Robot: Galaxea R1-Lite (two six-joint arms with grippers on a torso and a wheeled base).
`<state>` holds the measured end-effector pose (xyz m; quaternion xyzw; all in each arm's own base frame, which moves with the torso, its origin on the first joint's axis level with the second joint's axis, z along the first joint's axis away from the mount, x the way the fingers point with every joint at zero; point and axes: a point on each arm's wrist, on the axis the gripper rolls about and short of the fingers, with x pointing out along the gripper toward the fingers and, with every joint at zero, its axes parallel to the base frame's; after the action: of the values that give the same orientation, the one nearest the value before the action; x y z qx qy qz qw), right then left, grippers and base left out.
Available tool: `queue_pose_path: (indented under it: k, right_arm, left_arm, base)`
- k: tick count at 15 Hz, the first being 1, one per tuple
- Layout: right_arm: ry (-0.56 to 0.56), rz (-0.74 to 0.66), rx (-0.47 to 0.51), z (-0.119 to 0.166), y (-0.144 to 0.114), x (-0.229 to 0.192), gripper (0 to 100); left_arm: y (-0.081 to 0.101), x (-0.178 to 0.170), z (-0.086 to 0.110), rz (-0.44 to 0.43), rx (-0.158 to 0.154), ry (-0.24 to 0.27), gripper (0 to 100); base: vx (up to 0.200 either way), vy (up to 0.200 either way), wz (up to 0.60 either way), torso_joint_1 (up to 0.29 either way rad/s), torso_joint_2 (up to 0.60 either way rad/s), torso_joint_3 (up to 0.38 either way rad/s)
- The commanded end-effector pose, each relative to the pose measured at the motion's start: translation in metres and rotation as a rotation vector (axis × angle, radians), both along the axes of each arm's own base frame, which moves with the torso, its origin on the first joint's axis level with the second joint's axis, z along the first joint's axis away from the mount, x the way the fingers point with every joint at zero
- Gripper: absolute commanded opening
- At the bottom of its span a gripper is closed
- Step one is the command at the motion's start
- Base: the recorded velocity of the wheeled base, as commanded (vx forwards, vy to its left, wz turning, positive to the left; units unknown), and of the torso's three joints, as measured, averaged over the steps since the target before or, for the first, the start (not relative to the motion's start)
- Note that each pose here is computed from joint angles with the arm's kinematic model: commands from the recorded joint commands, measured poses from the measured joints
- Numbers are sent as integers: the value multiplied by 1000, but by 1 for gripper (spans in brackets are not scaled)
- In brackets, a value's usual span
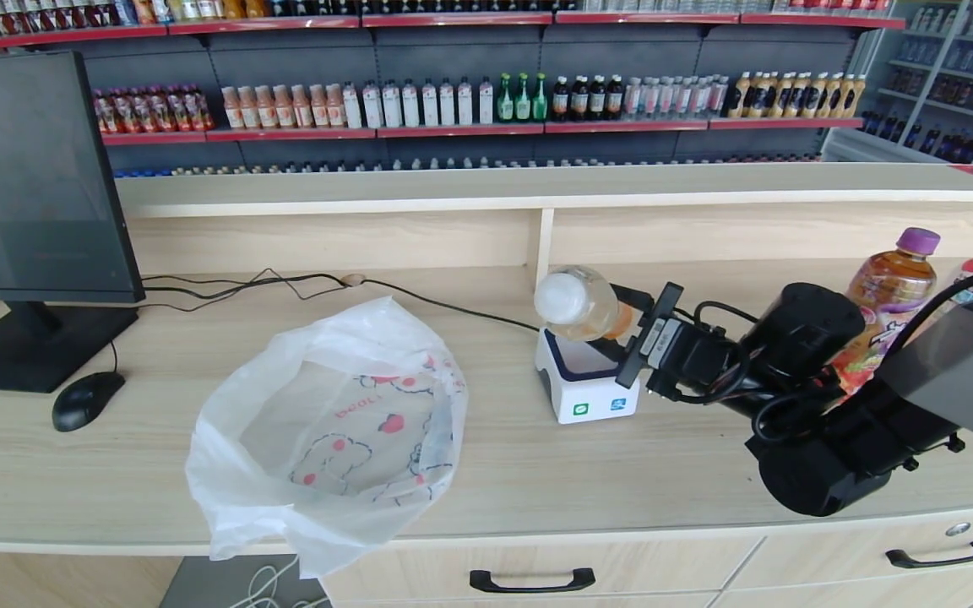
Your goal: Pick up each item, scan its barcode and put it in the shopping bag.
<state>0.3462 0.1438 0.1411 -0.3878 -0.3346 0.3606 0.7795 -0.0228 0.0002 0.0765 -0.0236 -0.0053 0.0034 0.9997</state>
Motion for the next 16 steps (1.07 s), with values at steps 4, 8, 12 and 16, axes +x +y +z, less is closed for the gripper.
queue_pose_path:
  k: [4,8,12,16]
  right_arm:
    - [15,2,-1,-3,1,-1,0]
    - [18,7,7,0,1,-3,0]
    - [-1,17,40,17,0,-10,0]
    - [-12,37,87,37,2,-21,0]
  left_arm:
    - [0,0,0,1,0,1,100]
    - [0,0,0,1,0,1,100]
    - [0,0,0,1,0,1,100]
    - [0,0,0,1,0,3,100]
  base:
    - [0,0,0,0,0,0]
    - [0,0,0,0,0,0]
    - [0,0,0,0,0,0]
    - [0,0,0,0,0,0]
